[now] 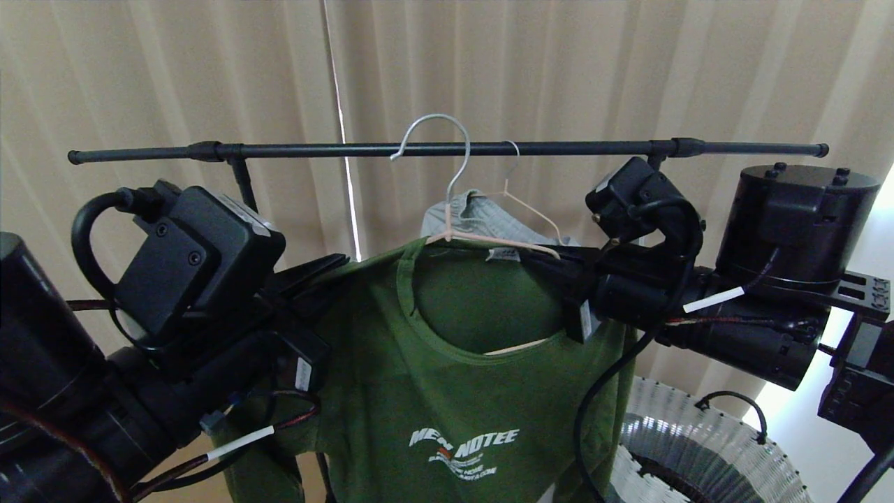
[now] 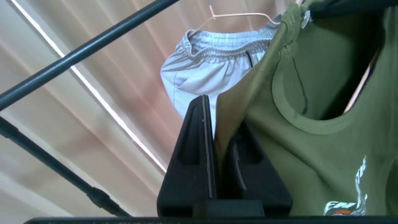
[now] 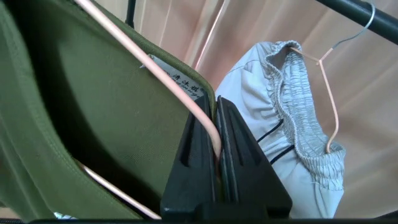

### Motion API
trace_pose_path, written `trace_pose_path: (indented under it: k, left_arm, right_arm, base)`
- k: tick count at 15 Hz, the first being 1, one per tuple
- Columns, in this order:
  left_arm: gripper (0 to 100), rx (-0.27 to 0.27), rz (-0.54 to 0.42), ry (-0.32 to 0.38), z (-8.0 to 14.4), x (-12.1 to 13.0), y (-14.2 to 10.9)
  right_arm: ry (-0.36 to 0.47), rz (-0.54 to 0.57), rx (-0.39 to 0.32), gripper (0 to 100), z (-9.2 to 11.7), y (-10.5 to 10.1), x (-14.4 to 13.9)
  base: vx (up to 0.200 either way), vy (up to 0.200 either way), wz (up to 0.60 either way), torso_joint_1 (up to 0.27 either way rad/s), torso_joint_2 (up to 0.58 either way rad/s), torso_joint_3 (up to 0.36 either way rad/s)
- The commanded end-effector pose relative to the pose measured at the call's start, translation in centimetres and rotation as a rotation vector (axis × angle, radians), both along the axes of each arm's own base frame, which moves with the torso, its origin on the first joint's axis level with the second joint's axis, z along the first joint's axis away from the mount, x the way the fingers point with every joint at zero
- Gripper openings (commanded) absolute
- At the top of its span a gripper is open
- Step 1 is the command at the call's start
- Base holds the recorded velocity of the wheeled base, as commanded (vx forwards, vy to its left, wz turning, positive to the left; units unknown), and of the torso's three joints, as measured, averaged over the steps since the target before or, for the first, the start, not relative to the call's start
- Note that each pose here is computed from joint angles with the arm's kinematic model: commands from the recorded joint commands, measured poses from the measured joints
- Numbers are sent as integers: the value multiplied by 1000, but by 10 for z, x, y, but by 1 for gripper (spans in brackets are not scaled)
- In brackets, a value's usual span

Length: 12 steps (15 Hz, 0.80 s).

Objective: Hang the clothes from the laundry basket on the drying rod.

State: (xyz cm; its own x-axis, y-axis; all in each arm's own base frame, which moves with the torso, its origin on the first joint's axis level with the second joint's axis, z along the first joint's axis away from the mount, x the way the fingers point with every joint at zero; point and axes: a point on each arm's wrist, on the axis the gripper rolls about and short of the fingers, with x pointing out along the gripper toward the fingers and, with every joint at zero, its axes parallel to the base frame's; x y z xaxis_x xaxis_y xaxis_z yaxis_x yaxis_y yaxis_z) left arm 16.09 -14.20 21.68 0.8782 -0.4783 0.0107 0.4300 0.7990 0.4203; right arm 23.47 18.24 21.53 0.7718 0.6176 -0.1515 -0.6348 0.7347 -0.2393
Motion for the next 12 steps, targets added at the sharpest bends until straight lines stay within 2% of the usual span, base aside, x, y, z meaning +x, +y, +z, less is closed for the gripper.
trace_pose_path:
  k: [1,7,8,11,12]
  left_arm:
    - [0,4,2,3,-1,0,0]
    - [0,17,11,25,-8,-1,3]
    - [100,16,11,24,-8,-1,3]
    - [100,-6,13,37,-9,-5,7]
    - [100,-24,13,50,-12,-9,11]
  right_arm:
    - [-2,-3,1,0,1,-1,-1]
    - [-13,-6,11,0,5,-4,-4]
    - [-13,-6,11,0,5,-4,-4]
    - [-21,-65,8,0,7,-10,-7]
    - [-17,-103,1,0,4,-20,-6]
  base:
    - [0,0,0,0,0,0]
    - [0,0,0,0,0,0]
    - [0,0,0,0,0,0]
    - [0,0,0,0,0,0]
    - [0,0,0,0,0,0]
